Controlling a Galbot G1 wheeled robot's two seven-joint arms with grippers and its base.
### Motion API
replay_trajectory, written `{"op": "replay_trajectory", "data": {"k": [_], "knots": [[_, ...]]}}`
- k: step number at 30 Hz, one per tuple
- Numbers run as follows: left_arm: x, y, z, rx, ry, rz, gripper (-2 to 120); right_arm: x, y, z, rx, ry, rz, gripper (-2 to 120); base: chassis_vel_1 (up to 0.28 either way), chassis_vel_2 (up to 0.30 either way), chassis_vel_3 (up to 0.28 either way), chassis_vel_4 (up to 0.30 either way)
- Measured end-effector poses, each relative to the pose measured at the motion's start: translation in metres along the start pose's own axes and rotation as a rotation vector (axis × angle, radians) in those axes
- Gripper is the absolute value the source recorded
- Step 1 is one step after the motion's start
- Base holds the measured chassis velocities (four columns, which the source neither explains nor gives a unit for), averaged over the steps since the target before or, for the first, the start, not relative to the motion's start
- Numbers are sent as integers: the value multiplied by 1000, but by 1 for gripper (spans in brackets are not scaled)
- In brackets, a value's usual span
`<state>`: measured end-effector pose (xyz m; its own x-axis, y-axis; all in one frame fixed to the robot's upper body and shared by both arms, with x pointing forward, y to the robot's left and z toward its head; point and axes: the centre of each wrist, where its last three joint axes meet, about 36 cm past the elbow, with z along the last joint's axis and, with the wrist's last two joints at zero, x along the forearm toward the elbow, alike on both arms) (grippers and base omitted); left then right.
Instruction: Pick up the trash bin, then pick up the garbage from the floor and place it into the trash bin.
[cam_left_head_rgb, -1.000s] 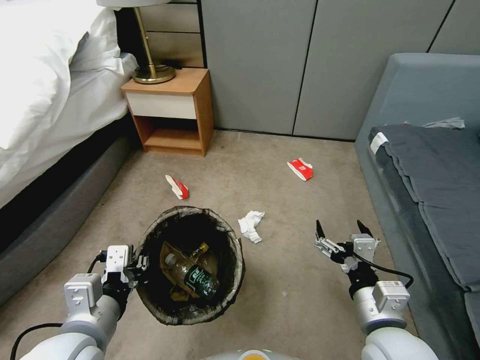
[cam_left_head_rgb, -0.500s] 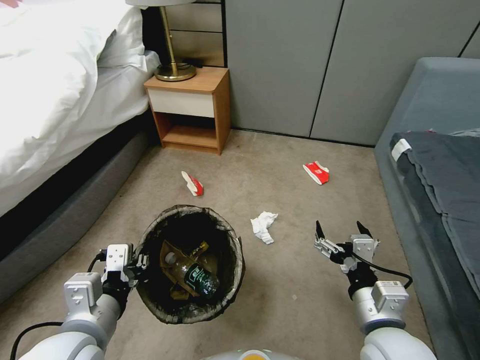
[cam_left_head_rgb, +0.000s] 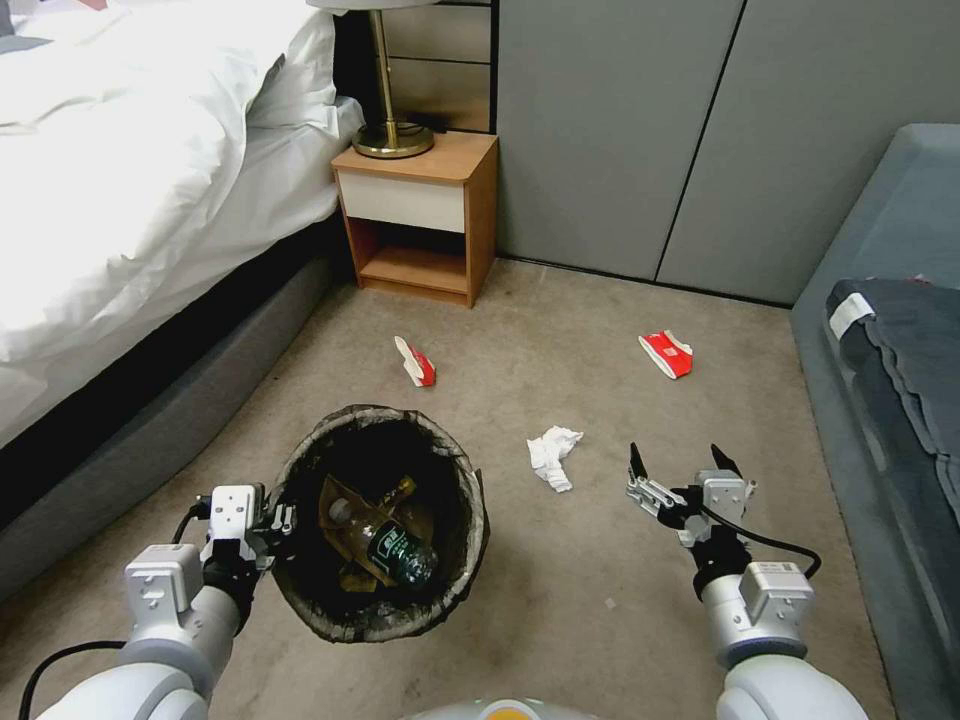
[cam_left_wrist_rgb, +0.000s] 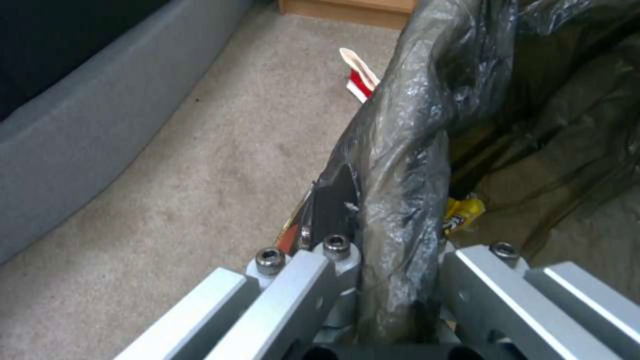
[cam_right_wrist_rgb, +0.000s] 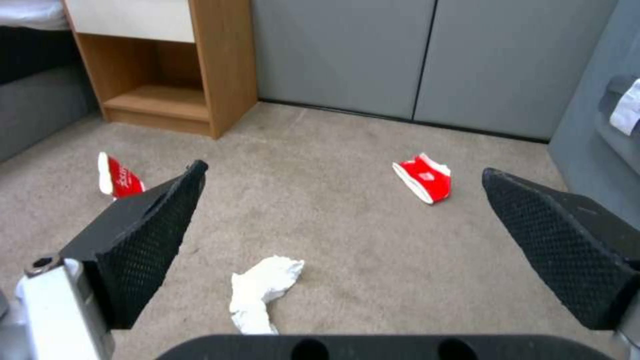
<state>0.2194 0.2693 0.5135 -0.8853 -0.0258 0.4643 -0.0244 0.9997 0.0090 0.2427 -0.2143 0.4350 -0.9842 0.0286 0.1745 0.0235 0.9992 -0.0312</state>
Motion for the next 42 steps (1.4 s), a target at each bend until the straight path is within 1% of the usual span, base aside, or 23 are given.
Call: {"op": "replay_trajectory", "data": {"k": [12,42], "knots": [[0,0,0,-2,1,-1,0,0,1,2,-3,8,0,100,0,0,0,0],[0,0,-1,-3,-3,1,0,-4,6,4,-2,16,-13,100,-64,61,63,-64]]}}
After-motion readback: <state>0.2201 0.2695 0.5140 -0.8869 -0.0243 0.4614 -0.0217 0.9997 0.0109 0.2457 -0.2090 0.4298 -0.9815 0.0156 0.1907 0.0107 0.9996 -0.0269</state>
